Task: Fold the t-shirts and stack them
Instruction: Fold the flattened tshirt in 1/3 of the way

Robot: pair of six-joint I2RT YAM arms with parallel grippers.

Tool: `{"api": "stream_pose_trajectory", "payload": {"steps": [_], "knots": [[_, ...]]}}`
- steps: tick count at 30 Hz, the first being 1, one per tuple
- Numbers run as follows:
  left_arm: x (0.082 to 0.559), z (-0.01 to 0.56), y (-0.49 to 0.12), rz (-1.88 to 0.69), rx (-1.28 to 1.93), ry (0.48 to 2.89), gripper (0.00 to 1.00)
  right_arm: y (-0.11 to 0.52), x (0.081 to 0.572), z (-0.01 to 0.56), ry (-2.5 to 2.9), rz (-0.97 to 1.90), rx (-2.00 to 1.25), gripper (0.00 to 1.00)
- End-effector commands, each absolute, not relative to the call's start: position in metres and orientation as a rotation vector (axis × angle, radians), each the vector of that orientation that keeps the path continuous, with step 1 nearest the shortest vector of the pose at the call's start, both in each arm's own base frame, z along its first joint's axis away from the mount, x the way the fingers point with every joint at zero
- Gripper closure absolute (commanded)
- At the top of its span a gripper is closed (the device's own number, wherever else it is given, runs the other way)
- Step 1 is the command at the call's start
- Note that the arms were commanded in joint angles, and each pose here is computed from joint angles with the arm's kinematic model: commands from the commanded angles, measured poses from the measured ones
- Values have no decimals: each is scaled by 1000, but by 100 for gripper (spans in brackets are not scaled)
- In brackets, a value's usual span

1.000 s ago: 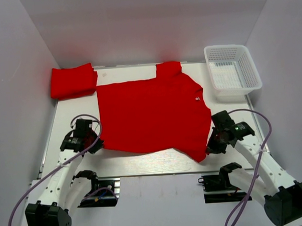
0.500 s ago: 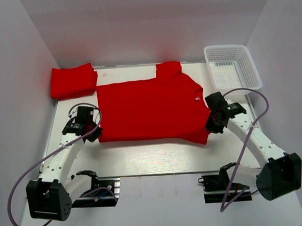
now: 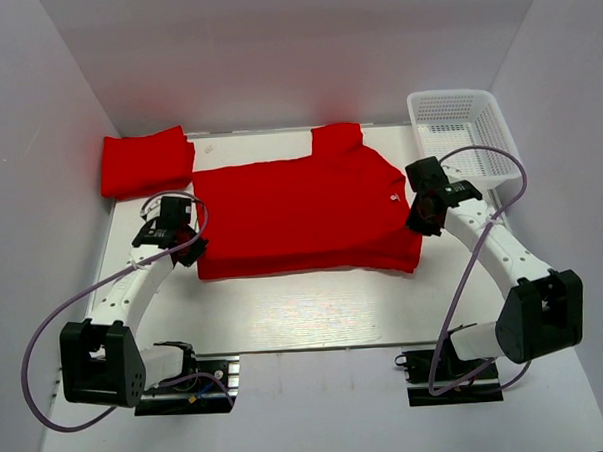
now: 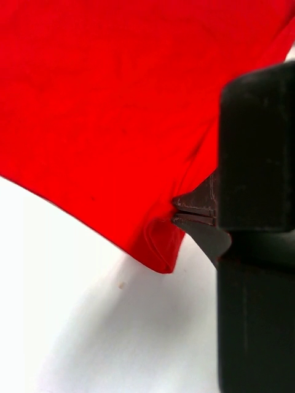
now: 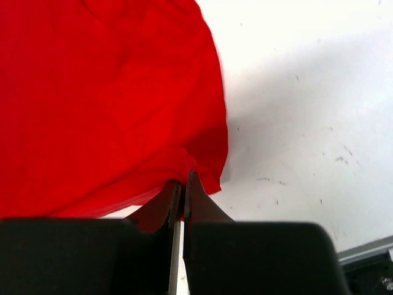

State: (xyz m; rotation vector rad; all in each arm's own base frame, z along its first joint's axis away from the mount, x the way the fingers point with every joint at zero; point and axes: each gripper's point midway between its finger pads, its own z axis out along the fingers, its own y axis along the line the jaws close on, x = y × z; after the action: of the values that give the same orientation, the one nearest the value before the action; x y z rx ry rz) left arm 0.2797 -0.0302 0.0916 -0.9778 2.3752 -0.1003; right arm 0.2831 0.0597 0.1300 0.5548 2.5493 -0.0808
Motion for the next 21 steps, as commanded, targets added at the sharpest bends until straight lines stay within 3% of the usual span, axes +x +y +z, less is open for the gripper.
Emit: {"api": "stream_pose_trajectory", "payload": {"steps": [1,21], "knots": [[304,116,-23,-99,-956,2274,100,58,313,151,2455,-68,527,100],[349,100,-19,-2,-929,2301,100,75,383,145,2457,-22,412,100]]}}
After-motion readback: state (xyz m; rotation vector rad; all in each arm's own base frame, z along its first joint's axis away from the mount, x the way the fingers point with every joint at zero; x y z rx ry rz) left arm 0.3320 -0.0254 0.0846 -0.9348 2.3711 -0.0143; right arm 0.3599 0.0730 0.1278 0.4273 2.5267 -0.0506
